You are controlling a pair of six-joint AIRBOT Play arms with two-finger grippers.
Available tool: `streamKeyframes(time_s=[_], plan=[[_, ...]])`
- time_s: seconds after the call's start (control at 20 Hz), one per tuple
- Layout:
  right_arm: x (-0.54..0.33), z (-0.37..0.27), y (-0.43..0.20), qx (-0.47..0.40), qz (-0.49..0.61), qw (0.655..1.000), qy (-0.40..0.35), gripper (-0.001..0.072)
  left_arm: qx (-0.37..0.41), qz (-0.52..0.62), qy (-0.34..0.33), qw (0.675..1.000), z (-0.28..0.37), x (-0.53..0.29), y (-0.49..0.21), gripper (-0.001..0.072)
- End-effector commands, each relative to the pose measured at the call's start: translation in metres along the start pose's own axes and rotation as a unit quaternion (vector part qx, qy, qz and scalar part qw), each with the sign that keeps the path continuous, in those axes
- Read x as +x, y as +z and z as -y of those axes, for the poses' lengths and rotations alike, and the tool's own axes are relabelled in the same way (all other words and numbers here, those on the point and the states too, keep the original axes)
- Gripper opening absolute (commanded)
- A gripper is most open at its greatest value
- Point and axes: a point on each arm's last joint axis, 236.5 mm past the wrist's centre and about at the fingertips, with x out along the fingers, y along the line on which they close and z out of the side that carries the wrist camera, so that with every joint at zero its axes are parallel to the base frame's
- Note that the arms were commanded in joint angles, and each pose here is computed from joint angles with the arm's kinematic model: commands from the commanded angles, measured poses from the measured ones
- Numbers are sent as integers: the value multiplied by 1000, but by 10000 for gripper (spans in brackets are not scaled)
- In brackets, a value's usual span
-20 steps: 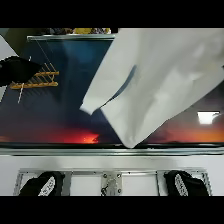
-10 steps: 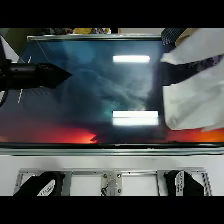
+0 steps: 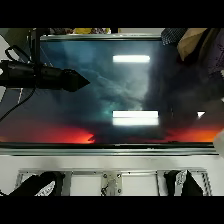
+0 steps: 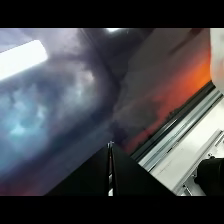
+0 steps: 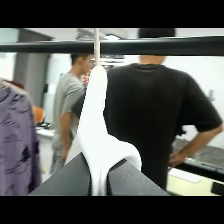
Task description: Fold the clothes and pants, and hang the long-sleeved shirts on hangers.
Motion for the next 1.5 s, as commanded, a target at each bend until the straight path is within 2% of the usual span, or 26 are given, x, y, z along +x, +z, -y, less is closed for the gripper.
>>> streamKeyframes(time_s=[0.0,0.3,0.55,0.95,1.2,1.25,1.3,1.35,1.45], plan=[[15,35,-1,10,26,997,-65,14,-3,-3,4,1000,-4,2,0,27],[40,54,-1,7,42,995,-95,14,-3,-4,5,1000,-5,2,0,27],[55,58,-24,3,23,995,-100,14,-3,-4,4,1000,-5,2,-1,26],[70,45,-71,5,-39,997,-66,14,-3,-13,3,1000,-4,2,-5,27],[69,27,-93,-46,-87,995,-23,33,-3,-17,2,1000,-4,2,-7,27],[69,26,-93,-46,-88,995,-22,100,-2,-17,2,1000,-3,2,-7,27],[69,26,-93,-46,-88,995,-22,338,-2,-17,2,1000,-3,2,-7,27],[69,27,-93,-46,-87,995,-23,446,-2,-20,2,1000,-3,2,-8,27],[67,28,-84,-47,-78,996,-26,450,-2,-23,1,1000,-3,2,-10,27]])
